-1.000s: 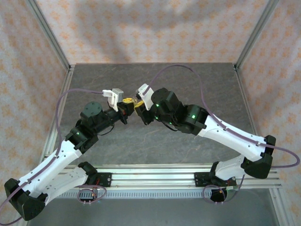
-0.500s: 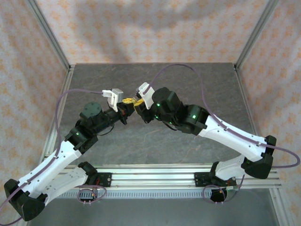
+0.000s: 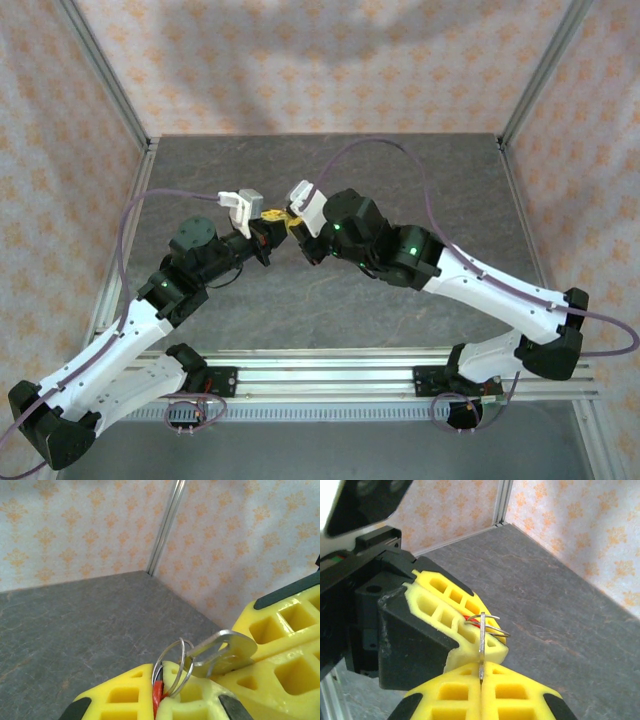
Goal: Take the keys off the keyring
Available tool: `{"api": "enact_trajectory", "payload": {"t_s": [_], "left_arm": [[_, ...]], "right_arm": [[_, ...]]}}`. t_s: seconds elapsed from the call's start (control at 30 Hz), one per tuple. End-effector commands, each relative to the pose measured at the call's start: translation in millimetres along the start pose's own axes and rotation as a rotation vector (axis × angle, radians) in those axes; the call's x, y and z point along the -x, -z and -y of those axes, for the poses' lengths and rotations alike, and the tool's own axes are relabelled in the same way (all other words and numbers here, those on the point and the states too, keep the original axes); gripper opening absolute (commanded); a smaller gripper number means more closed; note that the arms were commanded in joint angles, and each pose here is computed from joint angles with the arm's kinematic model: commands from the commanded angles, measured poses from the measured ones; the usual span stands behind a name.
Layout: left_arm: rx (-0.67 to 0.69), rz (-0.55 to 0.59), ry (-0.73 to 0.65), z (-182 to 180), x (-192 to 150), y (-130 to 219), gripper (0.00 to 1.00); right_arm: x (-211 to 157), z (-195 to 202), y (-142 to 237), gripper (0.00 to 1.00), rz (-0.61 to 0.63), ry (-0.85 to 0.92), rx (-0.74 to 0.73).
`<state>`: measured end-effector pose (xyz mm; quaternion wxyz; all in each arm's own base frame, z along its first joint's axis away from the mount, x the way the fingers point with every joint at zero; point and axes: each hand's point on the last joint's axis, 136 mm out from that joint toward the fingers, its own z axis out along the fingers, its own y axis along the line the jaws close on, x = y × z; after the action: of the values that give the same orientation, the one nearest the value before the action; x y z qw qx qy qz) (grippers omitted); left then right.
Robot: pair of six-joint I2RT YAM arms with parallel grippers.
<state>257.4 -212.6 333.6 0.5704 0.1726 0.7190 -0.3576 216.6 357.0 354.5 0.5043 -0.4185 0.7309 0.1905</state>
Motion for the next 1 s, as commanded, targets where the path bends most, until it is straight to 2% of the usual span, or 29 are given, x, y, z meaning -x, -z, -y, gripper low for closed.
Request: {"api": "enact_trajectory", "payload": {"t_s": [0.0,0.3,0.43,0.57,0.83,0.97], "left_arm": [[-0.031,0.012,-0.022,8.6,10.6,2.8,0.0],[-0.056,-0.005,-0.016,12.6,9.6,-1.1,0.0],[-0.05,-0.006,-0.017,11.6,9.4,-1.1,0.0],[-0.041,0.002,-0.018,9.5,8.7,-0.9,0.0],[-0.028,0.021,-0.005,5.4,3.5,2.9,0.33],[-0.024,0.037,-0.011,5.4,3.1,9.6,0.44]], "right_arm": [[7.1,-24.4,10.1,0.0,0.052,0.156,0.067],[-11.4,-57.1,2.3,0.0,-0.007,0.393,0.086],[-13.3,-62.5,1.0,0.0,-0.009,0.406,0.104],[-2.1,-53.5,3.9,0.0,0.03,0.355,0.063],[17.5,16.1,8.6,0.0,0.088,0.053,-0.052],[17.0,31.3,12.1,0.0,0.112,0.007,-0.072]]}}
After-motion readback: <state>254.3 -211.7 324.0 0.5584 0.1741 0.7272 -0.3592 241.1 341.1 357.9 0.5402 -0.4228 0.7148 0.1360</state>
